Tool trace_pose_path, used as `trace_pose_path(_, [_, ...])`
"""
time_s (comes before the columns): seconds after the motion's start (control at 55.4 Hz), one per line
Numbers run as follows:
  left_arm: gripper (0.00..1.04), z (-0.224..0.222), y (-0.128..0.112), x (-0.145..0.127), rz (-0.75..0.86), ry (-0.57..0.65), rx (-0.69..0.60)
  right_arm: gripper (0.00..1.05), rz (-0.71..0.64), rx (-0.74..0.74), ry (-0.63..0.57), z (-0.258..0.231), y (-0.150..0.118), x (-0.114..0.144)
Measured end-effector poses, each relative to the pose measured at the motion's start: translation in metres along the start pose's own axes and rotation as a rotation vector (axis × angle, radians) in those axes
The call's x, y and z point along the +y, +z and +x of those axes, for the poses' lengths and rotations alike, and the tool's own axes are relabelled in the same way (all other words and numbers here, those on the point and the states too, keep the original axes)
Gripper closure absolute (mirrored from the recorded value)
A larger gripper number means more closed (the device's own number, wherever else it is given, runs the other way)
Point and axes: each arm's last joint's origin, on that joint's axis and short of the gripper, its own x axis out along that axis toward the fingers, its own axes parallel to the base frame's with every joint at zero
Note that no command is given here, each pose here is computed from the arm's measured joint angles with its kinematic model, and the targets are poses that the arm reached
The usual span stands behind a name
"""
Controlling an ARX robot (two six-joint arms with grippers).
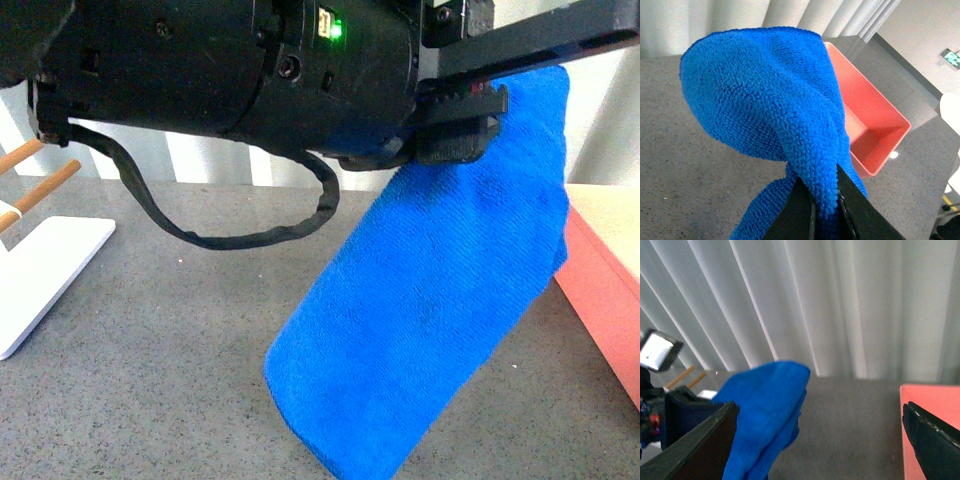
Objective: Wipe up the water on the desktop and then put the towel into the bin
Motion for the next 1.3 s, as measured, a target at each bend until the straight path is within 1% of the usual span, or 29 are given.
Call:
trace_pose_path(0.072, [1.01, 0.000, 0.004, 0.003, -0.002, 0.013, -0.013, 0.07, 0.019, 0.060, 0.027, 0.003, -0.007, 0.000])
trace_pose_path(0.199, [1.01, -0.001, 0.011, 0.007, -0.005, 0.033, -0.035, 0.07, -0.018, 0.127, 0.072, 0.008, -0.030, 0.004])
trace_pose_path(0.307, [1.01, -0.002, 0.015, 0.007, -0.013, 0.035, -0.046, 0.07, -0.088, 0.205, 0.106, 0.017, -0.065, 0.006])
trace_pose_path(0.361, [1.01, -0.002, 0.016, 0.007, -0.017, 0.037, -0.042, 0.07, -0.112, 0.229, 0.129, 0.021, -0.079, 0.006])
trace_pose_path(0.47, [1.01, -0.002, 0.018, 0.005, -0.033, 0.037, -0.040, 0.07, -0.190, 0.241, 0.150, 0.036, -0.097, 0.000])
trace_pose_path(0.542, [1.01, -0.004, 0.020, 0.005, -0.041, 0.037, -0.041, 0.07, -0.220, 0.240, 0.171, 0.044, -0.103, -0.002])
trace_pose_path(0.632, [1.01, -0.005, 0.023, 0.004, -0.062, 0.046, -0.042, 0.07, -0.226, 0.234, 0.200, 0.052, -0.106, -0.003])
trace_pose_path(0.759, [1.01, -0.008, 0.027, 0.003, -0.086, 0.046, -0.051, 0.07, -0.223, 0.217, 0.280, 0.067, -0.105, 0.000])
trace_pose_path(0.994, [1.01, -0.011, 0.030, 0.001, -0.113, 0.034, -0.060, 0.07, -0.215, 0.194, 0.420, 0.090, -0.098, 0.022])
trace_pose_path(1.102, [1.01, -0.011, 0.030, 0.001, -0.131, 0.036, -0.053, 0.07, -0.208, 0.198, 0.494, 0.101, -0.100, 0.034])
trace_pose_path(1.301, [1.01, -0.011, 0.030, 0.001, -0.157, 0.033, -0.053, 0.07, -0.190, 0.196, 0.527, 0.114, -0.102, 0.041])
